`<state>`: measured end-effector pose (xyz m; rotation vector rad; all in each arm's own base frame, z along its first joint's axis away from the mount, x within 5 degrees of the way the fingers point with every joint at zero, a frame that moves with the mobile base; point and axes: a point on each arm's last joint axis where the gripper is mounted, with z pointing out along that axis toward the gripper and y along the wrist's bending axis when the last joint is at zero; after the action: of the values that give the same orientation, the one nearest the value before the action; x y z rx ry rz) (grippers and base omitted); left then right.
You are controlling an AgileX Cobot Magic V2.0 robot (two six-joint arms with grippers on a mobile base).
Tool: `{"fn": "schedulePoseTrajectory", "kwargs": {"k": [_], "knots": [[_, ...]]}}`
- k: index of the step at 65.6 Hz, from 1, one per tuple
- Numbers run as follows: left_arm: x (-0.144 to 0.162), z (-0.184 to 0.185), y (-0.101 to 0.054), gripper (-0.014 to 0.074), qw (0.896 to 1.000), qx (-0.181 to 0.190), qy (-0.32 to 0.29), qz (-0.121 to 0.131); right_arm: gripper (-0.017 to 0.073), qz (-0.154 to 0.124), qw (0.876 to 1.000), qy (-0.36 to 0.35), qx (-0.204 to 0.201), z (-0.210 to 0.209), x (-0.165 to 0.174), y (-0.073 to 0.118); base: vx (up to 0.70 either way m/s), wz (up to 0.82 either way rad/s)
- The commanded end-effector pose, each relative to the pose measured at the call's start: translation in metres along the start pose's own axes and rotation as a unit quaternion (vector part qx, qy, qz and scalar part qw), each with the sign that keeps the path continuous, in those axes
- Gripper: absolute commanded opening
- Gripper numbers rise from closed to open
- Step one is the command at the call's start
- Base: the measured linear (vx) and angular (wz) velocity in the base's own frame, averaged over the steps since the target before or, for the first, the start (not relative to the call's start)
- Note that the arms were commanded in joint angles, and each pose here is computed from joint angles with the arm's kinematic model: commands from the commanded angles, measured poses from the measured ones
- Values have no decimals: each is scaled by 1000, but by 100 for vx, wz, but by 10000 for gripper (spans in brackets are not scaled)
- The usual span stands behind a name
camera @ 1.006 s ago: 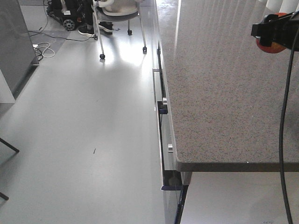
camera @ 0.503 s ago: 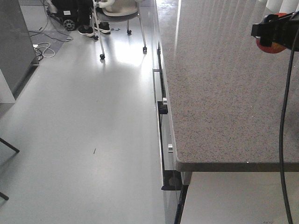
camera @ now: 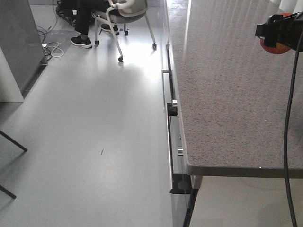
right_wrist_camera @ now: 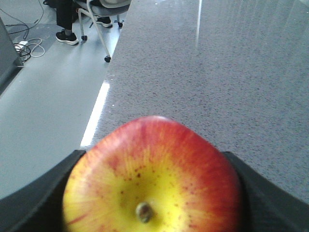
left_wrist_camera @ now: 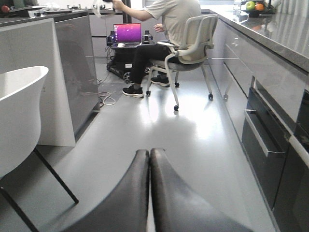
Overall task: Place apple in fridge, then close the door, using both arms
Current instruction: 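Turn the base away from the counter holding the apple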
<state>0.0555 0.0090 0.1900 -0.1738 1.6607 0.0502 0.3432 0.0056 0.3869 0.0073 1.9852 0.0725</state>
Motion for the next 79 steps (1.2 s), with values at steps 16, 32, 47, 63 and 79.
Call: {"fn": "schedulePoseTrajectory", "kwargs": {"k": [16, 32, 47, 63, 79], "knots": [[-12, -3, -3, -6, 999, 15, -49, 0, 214, -5, 997, -75, 4, -19, -24, -1, 1, 24], [-12, -3, -3, -6, 999, 15, -49, 0, 214, -5, 997, -75, 4, -19, -24, -1, 2, 40], [-12, -3, -3, -6, 999, 15, -49, 0, 214, -5, 997, -75, 4, -19, -24, -1, 2, 40], [-12, -3, -3, -6, 999, 15, -49, 0, 214, -5, 997, -75, 4, -19, -24, -1, 2, 39], [-12, -3, -3, -6, 999, 15, -49, 0, 214, -5, 997, -75, 4, -19, -24, -1, 2, 43]]}}
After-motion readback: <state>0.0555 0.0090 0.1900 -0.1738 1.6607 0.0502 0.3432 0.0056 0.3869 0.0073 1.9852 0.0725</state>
